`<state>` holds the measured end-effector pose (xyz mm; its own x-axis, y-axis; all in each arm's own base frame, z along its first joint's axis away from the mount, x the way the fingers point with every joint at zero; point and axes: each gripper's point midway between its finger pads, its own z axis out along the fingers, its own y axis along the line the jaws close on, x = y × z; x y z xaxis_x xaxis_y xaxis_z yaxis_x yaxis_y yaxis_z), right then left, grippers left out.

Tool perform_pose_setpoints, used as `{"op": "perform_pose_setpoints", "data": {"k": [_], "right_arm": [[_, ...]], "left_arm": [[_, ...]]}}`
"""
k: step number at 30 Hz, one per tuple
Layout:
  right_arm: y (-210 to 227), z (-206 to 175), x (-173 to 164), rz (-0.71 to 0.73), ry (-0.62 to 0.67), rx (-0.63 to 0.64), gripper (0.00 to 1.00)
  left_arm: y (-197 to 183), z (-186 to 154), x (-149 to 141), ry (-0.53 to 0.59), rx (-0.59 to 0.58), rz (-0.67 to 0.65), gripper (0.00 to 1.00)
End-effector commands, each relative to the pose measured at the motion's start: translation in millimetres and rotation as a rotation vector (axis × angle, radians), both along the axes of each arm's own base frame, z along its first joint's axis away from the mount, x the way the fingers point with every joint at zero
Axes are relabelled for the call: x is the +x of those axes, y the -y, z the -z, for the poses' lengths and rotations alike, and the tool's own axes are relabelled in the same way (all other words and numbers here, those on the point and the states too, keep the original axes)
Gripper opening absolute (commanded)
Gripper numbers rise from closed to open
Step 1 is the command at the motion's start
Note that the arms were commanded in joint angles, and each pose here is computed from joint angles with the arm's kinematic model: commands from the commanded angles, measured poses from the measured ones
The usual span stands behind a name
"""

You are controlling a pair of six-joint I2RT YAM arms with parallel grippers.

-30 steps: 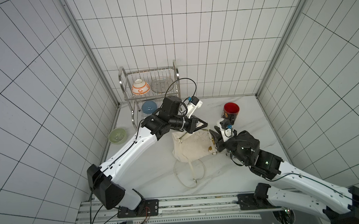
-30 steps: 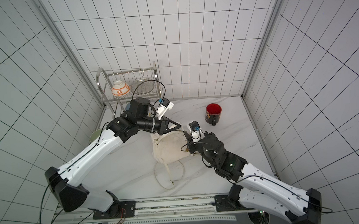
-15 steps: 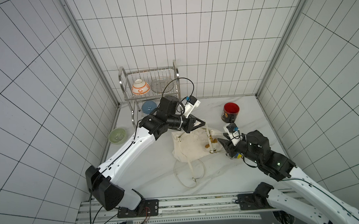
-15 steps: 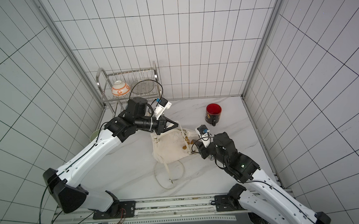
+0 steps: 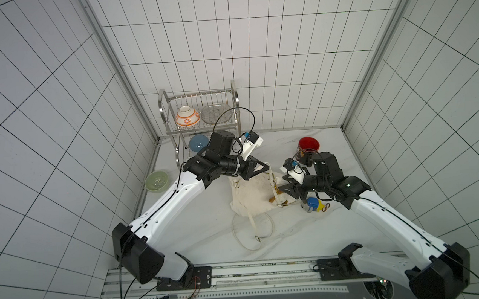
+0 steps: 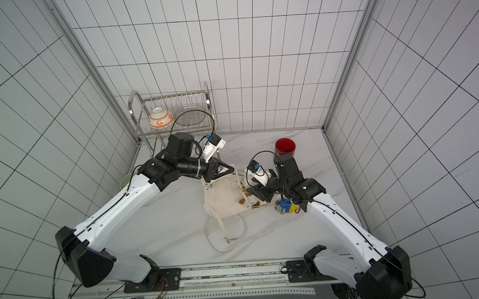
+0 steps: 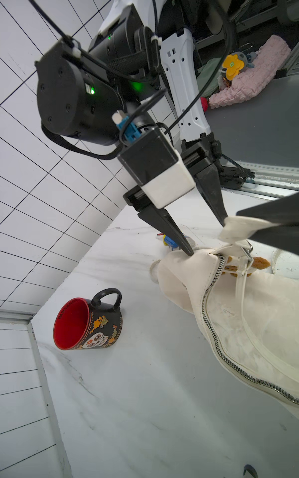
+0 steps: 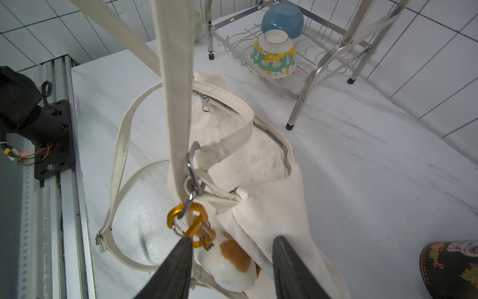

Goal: Remove the decoration from the bag
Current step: Remove the decoration item from the bag.

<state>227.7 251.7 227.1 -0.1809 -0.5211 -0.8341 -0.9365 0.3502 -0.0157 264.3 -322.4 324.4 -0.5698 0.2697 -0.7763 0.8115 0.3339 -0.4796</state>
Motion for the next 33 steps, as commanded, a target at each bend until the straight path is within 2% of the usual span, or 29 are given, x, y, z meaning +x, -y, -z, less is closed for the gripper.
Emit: {"op": "perform_pose_setpoints", "data": {"k": [1,6,9,12,16,19,22,25,26,30,33], "right_arm": [[-9.8,-4.1,-3.5,-0.076,0.028,0.001,0.51],[-15.3,2.7,3.8,-0.092,0.042,-0.030,0.49],[-3.3,15.6,17.4,-0.024,0.099,-0.147,0.50],[3.9,9.4,24.1,0.015,0.156,-0.148,0.51],[5.9,20.5,19.6,-0.019,0.115,-0.165,0.52],[4.5,25.2,11.6,-0.040,0.042,-0.163,0.52],[2.3,19.5,8.4,-0.021,0.039,-0.106,0.52],[6.6,26.2,10.4,0.019,0.035,-0.099,0.52],[8.6,30.9,11.8,0.034,0.026,-0.102,0.52],[15.0,46.7,20.3,0.101,-0.010,-0.119,0.52],[17.6,57.1,25.4,0.136,-0.033,-0.131,0.52]], "left_arm": [[0.3,-12.8,-0.3,0.049,-0.035,0.020,0.00],[3.2,-14.2,-3.8,0.045,-0.056,0.060,0.00],[4.3,-14.7,-9.7,0.049,-0.065,0.104,0.00],[2.1,-11.9,-9.9,0.055,-0.061,0.113,0.00],[-0.9,-6.0,-5.6,0.069,-0.043,0.112,0.00],[-8.0,15.6,13.0,0.093,0.059,0.026,0.00],[-13.6,36.2,27.0,0.107,0.140,-0.022,0.12],[-14.7,55.1,33.4,0.120,0.198,-0.020,0.19],[-14.2,59.5,34.1,0.127,0.211,-0.014,0.21],[-11.0,73.2,28.7,0.169,0.258,0.027,0.41],[-13.1,78.7,23.8,0.143,0.274,0.030,0.52]]}}
